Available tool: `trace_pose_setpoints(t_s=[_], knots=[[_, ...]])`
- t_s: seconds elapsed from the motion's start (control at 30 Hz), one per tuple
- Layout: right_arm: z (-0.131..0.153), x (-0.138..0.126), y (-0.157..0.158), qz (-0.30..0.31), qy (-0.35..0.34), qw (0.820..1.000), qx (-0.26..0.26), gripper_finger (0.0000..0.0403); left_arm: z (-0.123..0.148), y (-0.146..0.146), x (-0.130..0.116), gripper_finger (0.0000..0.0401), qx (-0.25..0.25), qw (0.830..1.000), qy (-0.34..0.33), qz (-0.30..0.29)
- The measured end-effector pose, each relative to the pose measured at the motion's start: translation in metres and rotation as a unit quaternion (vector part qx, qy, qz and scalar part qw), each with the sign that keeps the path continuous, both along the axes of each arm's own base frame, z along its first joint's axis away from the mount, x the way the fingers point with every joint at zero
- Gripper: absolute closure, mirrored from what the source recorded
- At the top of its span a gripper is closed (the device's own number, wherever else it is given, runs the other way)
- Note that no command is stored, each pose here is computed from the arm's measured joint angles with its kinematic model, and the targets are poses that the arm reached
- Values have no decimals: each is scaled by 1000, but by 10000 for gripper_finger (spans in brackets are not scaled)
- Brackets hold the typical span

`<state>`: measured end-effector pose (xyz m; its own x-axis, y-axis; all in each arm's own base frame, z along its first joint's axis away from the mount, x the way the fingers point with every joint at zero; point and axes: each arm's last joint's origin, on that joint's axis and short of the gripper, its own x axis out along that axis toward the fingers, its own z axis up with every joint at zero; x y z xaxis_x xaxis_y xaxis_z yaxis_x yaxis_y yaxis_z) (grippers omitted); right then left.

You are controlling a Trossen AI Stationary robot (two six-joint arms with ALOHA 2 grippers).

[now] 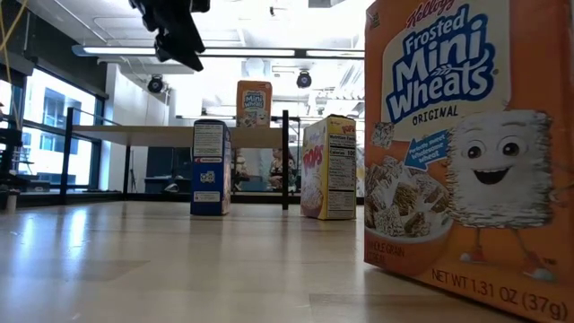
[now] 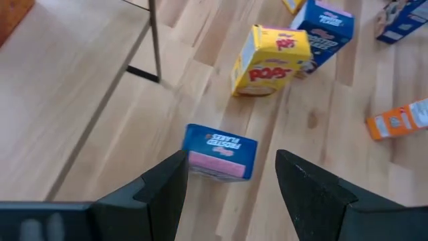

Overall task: Stack cereal on shelf
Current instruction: Put the middle blue cereal box on the shelf

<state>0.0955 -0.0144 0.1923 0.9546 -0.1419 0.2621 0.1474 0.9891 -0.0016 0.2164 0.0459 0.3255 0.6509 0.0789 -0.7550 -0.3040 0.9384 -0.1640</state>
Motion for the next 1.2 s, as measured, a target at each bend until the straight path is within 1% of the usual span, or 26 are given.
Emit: trace_pose_setpoints(t_s=[0.13, 0.27, 0.37, 0.5, 0.73, 0.87, 1.0, 1.07, 1.2], knots=[[11, -3, 1, 5, -57, 998, -12, 155, 2, -3, 3, 185, 5, 1000, -13, -6], [22, -9, 2, 19, -119, 992, -22, 155, 3, -4, 4, 185, 7, 1000, -23, -7], [30, -12, 3, 34, -141, 989, 7, 155, 4, -4, 5, 185, 8, 1000, -27, -7], [49, -13, 3, 43, -122, 991, 36, 155, 5, -3, 6, 185, 17, 999, -35, 0], [94, -6, 2, 36, -62, 996, 48, 155, 5, -2, 6, 185, 24, 999, -36, 6], [122, 1, 2, 44, -50, 998, 17, 155, 5, -2, 6, 185, 24, 999, -36, 6], [150, 9, 4, 85, -50, 994, -45, 155, 5, -2, 6, 185, 25, 999, -36, 6], [163, 13, 5, 106, -53, 991, -67, 155, 5, -2, 6, 185, 25, 999, -36, 7], [186, 20, 5, 118, -61, 989, -68, 155, 5, -2, 6, 185, 25, 999, -36, 7]])
